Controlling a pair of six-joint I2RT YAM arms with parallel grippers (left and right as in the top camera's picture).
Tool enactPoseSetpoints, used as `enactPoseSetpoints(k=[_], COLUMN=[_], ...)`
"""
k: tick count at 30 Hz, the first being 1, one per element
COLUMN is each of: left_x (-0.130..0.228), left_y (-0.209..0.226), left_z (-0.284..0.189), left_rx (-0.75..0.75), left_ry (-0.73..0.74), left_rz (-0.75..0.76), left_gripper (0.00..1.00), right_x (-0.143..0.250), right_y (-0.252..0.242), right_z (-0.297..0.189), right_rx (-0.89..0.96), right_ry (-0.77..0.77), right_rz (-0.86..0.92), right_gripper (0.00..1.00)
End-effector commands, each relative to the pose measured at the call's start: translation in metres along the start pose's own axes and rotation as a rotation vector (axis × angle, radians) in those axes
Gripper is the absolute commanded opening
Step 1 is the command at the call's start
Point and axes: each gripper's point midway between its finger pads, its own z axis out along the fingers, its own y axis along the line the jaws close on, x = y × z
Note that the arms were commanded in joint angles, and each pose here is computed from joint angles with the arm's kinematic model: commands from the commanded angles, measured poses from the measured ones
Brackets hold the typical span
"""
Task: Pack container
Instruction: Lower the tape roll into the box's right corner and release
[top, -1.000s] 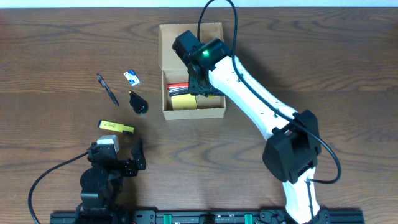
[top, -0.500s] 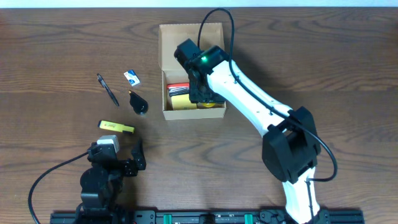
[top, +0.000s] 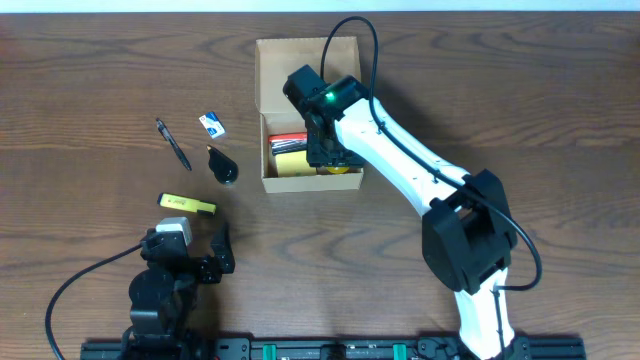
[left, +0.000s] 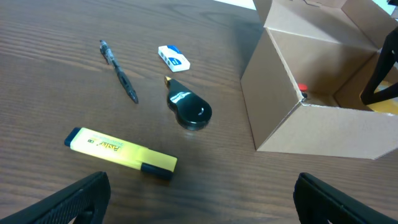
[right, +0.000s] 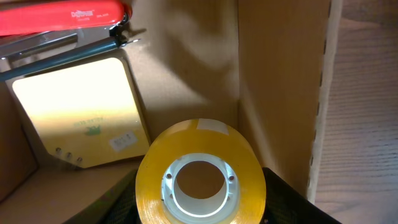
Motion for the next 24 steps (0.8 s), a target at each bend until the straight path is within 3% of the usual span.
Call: enactPoseSetpoints(k=[1, 14, 24], left_x=[0.0052, 0.0052, 0.0052], left_y=[0.0029, 0.0029, 0.0029], left_z=[0.0027, 0.0027, 0.0027], left_rx=[-0.012, -0.012, -0.012], left_ry=[0.006, 0.006, 0.006], left_rz=[0.005, 0.005, 0.005], left_gripper=[0.95, 0.95, 0.95], right_x=[0.001, -0.0035, -0.003], right_y=[-0.0055, -0.0047, -0.0052], right_z=[0.0116, 0.0209, 0.021], right_rx=[0.027, 0.018, 0.019], right_ry=[0.02, 0.003, 0.005], right_rz=[-0.013, -0.008, -0.008], right_gripper=[0.01, 0.02, 0.23])
